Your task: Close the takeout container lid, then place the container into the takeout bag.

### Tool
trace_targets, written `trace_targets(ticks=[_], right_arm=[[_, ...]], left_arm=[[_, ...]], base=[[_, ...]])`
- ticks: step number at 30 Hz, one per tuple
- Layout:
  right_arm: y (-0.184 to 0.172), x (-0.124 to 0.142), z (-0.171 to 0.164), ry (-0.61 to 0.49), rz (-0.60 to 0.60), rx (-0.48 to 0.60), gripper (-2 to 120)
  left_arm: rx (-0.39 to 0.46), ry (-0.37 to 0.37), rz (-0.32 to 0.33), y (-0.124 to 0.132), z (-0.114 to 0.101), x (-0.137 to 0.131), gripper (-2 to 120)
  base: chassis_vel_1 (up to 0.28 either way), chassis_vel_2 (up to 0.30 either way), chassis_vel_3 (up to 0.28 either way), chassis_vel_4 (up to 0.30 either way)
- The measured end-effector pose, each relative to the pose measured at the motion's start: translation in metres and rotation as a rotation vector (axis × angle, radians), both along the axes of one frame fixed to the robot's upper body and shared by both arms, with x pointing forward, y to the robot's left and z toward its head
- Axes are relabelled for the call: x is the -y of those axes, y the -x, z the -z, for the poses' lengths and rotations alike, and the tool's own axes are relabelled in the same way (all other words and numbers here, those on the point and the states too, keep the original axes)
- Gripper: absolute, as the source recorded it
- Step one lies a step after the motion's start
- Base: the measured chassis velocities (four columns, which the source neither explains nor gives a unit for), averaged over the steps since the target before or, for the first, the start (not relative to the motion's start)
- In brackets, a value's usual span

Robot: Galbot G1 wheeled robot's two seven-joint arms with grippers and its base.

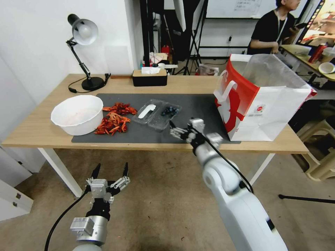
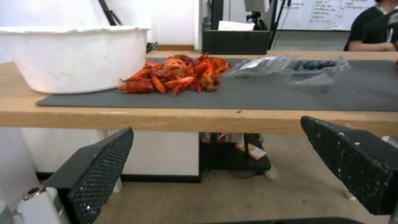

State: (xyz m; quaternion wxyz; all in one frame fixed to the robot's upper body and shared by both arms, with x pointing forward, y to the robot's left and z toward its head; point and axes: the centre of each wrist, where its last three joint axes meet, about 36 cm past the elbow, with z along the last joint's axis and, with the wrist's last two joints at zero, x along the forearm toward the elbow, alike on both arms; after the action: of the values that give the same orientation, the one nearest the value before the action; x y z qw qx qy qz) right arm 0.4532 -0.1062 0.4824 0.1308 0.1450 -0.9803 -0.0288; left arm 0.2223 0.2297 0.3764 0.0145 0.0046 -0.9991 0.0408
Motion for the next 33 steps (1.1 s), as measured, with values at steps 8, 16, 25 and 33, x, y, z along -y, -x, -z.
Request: trace_targets(ticks=[8,16,25,33], right_arm=[[-0.038,-0.059,-0.03,0.056,0.069,-0.144,100],[-0.045,-0.089,-0.026,0.107,0.158,-0.195,100],[-0.049,-0.089,-0.021,0.089,0.199,-0.266,100],[-0.045,-0.082,-0.016,0.065,0.215,-0.313,100]], left_arm=[[-0.004,0.006,-0.037,0.002,0.005,-0.003,100],[-0.004,0.015,-0.04,0.003,0.008,-0.001,100],[-0.002,0.02,-0.039,0.003,0.01,-0.003,100],[-0.001,0.028,-0.035,0.003,0.015,0.001,100]], base=[[0.0,0.0,0.0,0.0],[0.0,0.0,0.0,0.0],[0.0,0.0,0.0,0.0],[0.0,0.0,0.0,0.0]])
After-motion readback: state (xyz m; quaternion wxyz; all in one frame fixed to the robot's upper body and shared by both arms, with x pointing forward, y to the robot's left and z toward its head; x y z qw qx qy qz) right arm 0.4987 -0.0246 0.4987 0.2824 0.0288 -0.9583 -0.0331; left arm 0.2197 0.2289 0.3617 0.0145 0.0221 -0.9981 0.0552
